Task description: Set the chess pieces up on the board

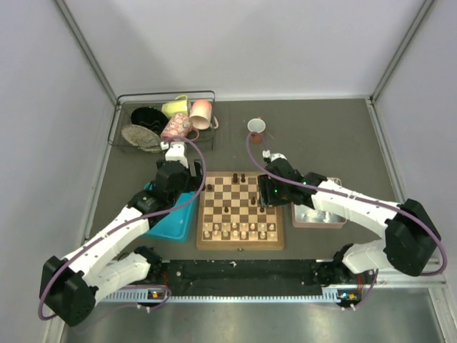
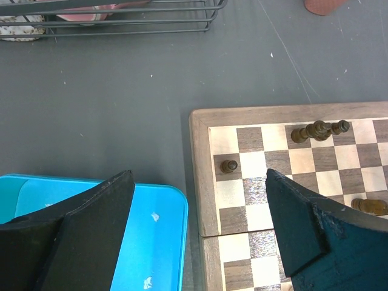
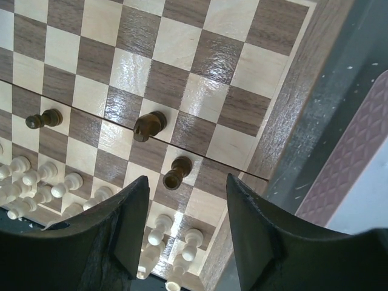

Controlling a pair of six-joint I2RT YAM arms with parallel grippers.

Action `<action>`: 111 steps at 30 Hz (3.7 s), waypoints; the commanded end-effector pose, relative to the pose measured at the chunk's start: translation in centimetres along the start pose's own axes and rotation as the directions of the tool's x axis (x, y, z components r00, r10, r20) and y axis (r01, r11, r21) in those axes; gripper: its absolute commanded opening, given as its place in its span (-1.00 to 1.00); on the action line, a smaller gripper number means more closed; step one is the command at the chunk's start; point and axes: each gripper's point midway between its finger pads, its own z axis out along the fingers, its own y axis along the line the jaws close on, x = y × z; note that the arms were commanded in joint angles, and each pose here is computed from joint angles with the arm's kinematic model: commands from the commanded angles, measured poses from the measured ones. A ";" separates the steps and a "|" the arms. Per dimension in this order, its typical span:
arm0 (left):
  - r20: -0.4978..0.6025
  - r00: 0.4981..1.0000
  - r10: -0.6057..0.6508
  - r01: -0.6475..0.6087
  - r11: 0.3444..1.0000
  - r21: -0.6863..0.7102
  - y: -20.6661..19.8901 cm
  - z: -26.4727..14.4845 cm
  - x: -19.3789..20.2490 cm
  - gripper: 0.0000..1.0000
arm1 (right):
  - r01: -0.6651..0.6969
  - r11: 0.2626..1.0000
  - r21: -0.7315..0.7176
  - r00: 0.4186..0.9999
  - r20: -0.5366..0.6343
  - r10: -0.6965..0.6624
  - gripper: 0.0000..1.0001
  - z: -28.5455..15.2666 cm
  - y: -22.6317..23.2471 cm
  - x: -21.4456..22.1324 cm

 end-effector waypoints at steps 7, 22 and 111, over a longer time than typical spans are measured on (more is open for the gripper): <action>0.059 0.998 -0.011 0.009 0.999 0.034 -0.6 -0.3 -1.1 0.86 | 0.003 1.000 -0.014 1.000 -0.016 -0.003 -0.06 1.5 1.5 0.5; 0.062 0.998 -0.002 0.000 0.999 0.033 -0.4 -0.3 -1.0 0.86 | 0.004 1.000 -0.015 0.999 -0.039 -0.004 -0.45 2.7 2.3 0.8; 0.060 0.998 -0.001 -0.001 1.000 0.029 -0.2 -0.6 -0.9 0.87 | 0.031 0.995 0.099 0.999 0.037 -0.035 -0.79 1.5 0.1 -2.1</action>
